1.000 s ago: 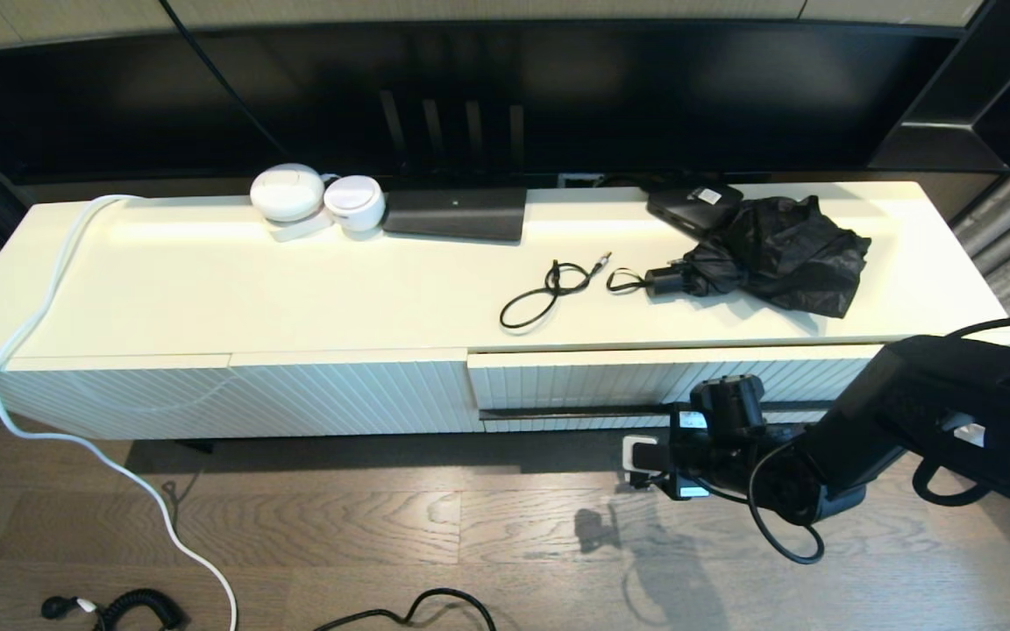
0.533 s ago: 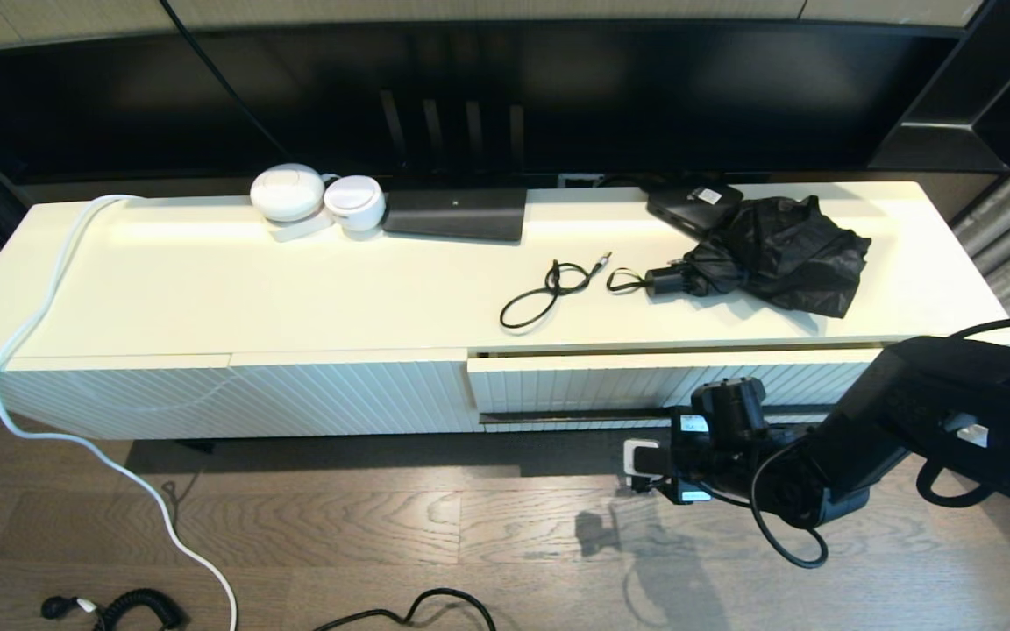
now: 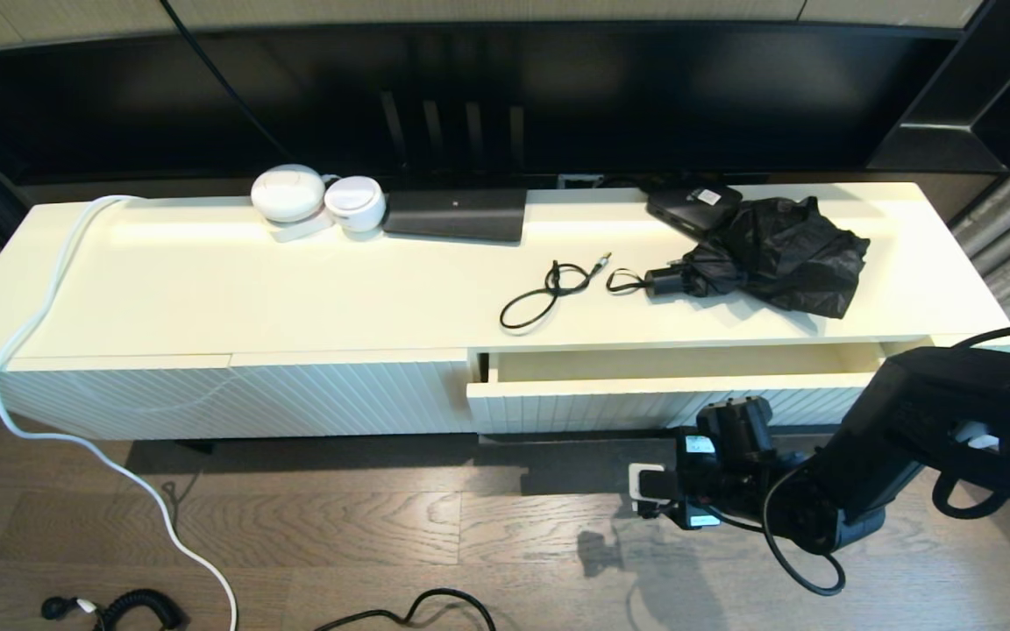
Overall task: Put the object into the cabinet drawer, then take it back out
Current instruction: Open the drawer
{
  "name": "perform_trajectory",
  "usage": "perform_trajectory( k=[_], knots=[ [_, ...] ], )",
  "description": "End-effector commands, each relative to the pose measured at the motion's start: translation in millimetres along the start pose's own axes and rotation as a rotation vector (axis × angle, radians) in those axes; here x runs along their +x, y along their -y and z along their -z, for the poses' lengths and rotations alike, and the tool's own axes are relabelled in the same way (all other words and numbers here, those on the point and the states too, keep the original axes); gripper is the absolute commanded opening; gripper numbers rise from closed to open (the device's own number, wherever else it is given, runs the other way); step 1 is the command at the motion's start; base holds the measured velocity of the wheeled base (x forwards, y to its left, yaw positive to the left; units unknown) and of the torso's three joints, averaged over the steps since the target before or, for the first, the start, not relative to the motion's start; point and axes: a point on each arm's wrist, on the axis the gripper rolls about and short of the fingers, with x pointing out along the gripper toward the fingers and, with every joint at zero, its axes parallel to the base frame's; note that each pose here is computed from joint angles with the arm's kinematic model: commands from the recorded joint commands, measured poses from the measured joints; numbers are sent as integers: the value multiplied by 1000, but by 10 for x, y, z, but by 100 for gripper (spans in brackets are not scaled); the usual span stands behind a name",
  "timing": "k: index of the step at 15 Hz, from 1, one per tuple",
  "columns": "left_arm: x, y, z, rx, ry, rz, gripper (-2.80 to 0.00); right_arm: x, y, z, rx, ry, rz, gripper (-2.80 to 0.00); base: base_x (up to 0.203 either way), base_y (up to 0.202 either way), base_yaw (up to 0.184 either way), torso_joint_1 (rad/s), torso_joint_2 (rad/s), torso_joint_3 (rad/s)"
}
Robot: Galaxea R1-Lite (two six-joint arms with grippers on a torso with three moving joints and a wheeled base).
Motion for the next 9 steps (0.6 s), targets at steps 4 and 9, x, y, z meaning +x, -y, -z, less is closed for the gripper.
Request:
perform_trajectory(
  k=[4,9],
  knots=[
    [1,0,4,0,-1,0,-280,-132,-95,9,-11,-4,-25,0,0,0,0,0,0,0],
    [0,0,0,0,0,0,-280,-281,-29,-46,-18,18,20,0,0,0,0,0,0,0]
  ],
)
